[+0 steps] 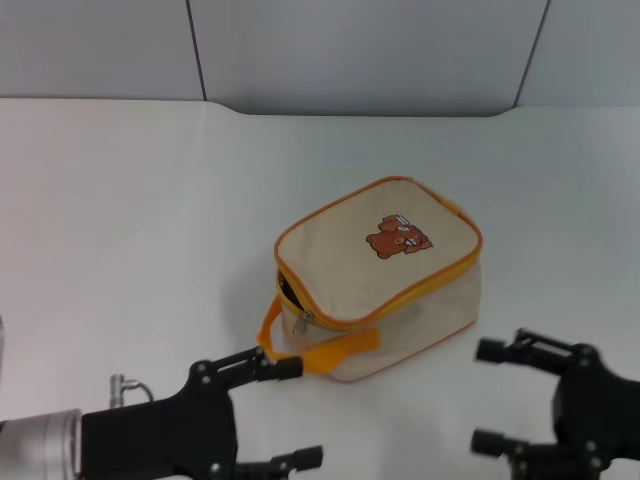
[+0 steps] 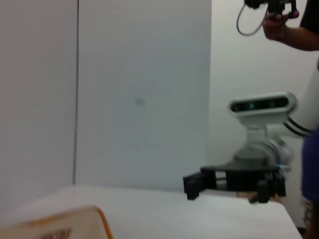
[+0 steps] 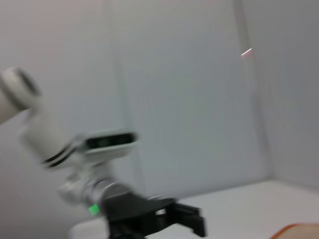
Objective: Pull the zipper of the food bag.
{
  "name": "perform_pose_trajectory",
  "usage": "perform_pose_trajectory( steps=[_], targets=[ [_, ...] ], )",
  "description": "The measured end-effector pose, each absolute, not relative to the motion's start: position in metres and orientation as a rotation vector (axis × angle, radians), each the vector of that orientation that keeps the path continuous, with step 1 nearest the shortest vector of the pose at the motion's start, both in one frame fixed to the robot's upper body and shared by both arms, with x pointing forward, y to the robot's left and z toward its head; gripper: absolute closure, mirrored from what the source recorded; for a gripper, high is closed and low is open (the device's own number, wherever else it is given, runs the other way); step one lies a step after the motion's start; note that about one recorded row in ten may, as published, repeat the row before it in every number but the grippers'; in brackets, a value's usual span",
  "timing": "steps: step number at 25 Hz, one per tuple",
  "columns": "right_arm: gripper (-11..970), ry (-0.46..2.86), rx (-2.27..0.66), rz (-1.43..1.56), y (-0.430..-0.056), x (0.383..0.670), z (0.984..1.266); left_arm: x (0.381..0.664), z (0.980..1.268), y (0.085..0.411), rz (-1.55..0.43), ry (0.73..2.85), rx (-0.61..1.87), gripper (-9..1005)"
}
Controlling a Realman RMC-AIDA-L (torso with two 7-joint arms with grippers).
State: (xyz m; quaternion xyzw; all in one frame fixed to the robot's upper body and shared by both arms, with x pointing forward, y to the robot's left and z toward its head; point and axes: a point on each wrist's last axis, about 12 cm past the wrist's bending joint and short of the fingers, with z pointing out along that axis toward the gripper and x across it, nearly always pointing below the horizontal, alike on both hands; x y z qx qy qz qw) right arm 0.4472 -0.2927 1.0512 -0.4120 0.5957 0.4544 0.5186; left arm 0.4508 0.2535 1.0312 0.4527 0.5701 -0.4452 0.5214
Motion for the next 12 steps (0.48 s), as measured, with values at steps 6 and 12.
perform_pose_trajectory(
  steps=[6,12],
  targets=[
    [106,1.448,-1.097,1.133,-0.277,0.461,1.052,0.443,1.033,0.263,-1.097,1.374,1.060,178],
    [107,1.458,-1.099,1.144,-0.274,0.466,1.054,0.443,1.034,0.264,-1.098,1.373,1.060,178]
  ],
)
